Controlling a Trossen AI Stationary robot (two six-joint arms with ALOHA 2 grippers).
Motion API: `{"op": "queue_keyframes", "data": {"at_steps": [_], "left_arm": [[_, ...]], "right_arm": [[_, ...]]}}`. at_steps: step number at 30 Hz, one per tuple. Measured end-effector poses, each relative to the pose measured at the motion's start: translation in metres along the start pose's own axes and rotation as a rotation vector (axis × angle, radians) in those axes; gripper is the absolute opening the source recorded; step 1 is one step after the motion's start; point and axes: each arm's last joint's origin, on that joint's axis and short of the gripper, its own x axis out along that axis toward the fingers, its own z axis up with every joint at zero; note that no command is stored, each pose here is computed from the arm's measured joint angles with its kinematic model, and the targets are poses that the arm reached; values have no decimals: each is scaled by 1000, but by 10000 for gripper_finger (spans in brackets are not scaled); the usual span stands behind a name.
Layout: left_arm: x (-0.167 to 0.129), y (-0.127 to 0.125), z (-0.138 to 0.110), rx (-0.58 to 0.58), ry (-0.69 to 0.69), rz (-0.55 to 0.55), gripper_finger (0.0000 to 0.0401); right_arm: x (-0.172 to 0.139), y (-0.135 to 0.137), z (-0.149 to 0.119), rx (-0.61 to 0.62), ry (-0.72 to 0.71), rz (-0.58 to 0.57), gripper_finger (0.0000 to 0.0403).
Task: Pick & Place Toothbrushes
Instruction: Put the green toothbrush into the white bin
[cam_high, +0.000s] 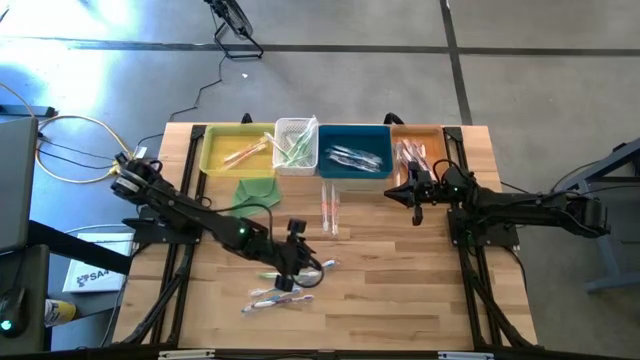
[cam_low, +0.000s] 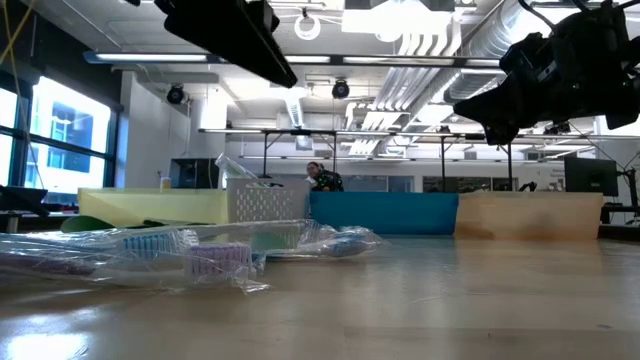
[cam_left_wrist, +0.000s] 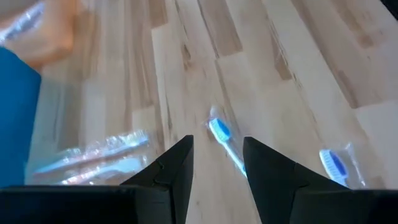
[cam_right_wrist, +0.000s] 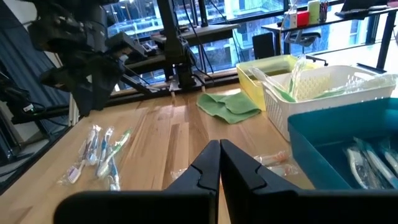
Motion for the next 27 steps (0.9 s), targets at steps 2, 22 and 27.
{"op": "queue_keyframes", "data": {"at_steps": [2, 22, 27], "left_arm": [[4, -1, -1, -22, 17, -5, 135], [8, -3, -15, -40, 151, 2, 135], [8, -3, -17, -35, 164, 5, 135]], "right_arm": [[0, 0, 0, 1, 1, 0, 4], [0, 0, -3, -14, 32, -5, 4], [0, -1, -4, -9, 36, -4, 4]]}}
